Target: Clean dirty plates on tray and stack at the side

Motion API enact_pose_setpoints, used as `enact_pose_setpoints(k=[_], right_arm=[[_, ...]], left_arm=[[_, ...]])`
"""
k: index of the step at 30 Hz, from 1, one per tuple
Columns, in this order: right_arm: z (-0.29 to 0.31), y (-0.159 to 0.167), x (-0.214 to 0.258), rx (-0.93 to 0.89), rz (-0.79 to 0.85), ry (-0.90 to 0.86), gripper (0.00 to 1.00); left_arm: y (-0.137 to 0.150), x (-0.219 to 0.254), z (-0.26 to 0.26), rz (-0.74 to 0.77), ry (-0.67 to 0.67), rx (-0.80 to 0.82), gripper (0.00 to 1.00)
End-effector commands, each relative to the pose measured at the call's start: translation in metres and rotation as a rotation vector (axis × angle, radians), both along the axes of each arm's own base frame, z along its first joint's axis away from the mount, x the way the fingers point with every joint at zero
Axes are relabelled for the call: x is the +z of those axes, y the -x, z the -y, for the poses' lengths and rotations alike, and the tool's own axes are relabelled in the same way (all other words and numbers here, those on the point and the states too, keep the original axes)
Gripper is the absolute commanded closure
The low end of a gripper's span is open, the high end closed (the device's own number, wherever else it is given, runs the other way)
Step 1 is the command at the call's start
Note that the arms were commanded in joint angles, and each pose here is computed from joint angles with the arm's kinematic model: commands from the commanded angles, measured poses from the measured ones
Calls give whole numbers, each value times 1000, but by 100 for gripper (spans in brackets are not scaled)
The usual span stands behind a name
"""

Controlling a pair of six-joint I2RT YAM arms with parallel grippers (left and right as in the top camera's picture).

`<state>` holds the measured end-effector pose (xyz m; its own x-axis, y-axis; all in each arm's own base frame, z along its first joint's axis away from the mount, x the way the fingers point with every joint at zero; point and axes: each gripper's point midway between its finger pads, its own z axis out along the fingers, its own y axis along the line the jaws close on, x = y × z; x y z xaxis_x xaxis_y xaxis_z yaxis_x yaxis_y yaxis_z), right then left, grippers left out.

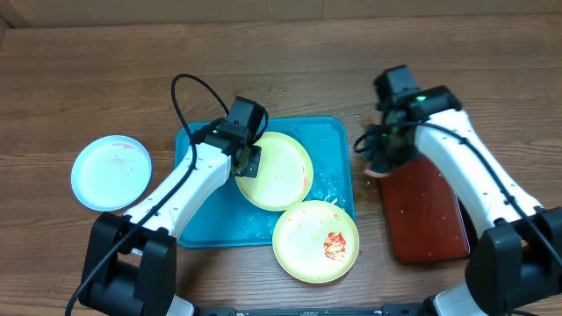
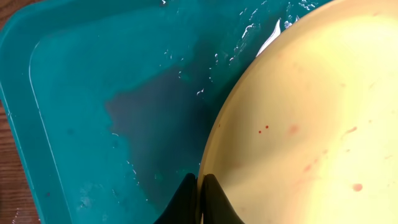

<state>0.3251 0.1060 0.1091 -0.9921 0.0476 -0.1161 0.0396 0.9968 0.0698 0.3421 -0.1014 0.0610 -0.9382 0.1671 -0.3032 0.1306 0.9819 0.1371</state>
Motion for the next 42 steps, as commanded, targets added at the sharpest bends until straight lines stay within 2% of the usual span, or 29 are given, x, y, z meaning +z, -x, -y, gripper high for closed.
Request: enact_pose_setpoints(k=[1, 6, 11, 17, 23, 26, 29, 32, 38, 40, 42], right_arm=[[-60, 4, 24, 169, 62, -159, 96], [-128, 16, 30, 248, 70, -331, 96], [-175, 16, 20, 311, 101, -381, 96], [-205, 12, -10, 287, 70, -413, 96], [-210, 8, -61, 268, -10, -384, 96], [-211, -3, -80, 241, 10, -360, 96], [-195, -17, -91, 166, 55, -264, 96], [-159, -43, -95, 68, 143, -119, 96], [-125, -62, -95, -48, 185, -29, 96], [-122, -66, -94, -57, 195, -32, 96], [-133, -75, -90, 48, 231, -69, 96]], left_arm=[[-3, -2, -9, 10, -2, 70, 95], [-7, -2, -21, 9, 16, 115, 96], [-8, -2, -19, 13, 19, 106, 96], [-8, -2, -15, 8, 42, 92, 96], [-5, -3, -11, -6, 61, 85, 96], [0, -5, -11, -29, 61, 79, 96], [2, -5, -12, -39, 57, 71, 96], [4, -6, -12, -48, 50, 61, 95], [6, -6, -13, -58, 40, 40, 96], [7, -7, -12, -60, 39, 36, 96], [8, -7, -7, -62, 32, 1, 96]])
